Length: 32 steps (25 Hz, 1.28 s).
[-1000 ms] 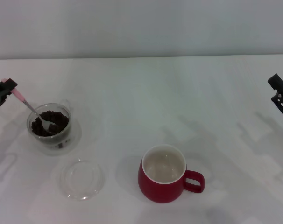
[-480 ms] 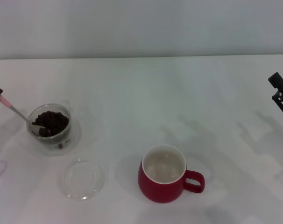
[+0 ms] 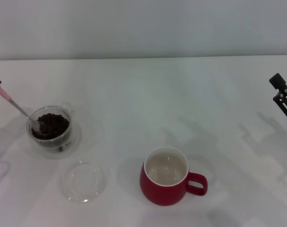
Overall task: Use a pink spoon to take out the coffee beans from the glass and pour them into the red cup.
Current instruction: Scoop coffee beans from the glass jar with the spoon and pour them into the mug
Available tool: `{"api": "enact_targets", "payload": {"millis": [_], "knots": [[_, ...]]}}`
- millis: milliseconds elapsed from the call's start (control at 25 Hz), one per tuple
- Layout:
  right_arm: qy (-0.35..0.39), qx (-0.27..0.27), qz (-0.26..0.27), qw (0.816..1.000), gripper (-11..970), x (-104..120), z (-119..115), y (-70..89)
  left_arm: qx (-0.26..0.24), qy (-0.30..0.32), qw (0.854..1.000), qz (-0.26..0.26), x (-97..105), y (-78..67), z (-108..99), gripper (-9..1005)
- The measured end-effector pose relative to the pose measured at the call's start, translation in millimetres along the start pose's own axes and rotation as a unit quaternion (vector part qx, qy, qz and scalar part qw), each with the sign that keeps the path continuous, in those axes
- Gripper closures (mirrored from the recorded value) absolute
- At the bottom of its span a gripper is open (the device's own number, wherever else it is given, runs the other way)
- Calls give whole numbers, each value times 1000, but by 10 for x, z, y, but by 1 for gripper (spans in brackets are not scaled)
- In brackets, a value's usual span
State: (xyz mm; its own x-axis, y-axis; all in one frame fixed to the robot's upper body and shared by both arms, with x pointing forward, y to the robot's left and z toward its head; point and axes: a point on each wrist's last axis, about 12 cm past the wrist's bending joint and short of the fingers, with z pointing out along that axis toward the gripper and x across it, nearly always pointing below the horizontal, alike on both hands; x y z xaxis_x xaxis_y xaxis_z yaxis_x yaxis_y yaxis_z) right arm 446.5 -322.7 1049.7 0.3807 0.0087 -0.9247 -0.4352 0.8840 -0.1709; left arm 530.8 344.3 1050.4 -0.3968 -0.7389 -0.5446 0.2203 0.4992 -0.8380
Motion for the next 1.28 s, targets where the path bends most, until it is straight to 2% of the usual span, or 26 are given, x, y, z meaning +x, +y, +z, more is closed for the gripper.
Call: {"api": "enact_targets", "payload": {"millis": [280,400,840,1280], "knots": [[2,-2,3,1000,293,9,9,17,43,19,999,-5,0,-118,63,870],[1,-4,3,1000,293,11,20,24,59,36,998,-6,18,-180,152,870],[0,-9,7,1000,294,18,57,42,130,150,980,-4,259,-596,740,869],[1,-8,10,1000,294,24,49,53,173,225,959,18,555,-951,1148,869]]}}
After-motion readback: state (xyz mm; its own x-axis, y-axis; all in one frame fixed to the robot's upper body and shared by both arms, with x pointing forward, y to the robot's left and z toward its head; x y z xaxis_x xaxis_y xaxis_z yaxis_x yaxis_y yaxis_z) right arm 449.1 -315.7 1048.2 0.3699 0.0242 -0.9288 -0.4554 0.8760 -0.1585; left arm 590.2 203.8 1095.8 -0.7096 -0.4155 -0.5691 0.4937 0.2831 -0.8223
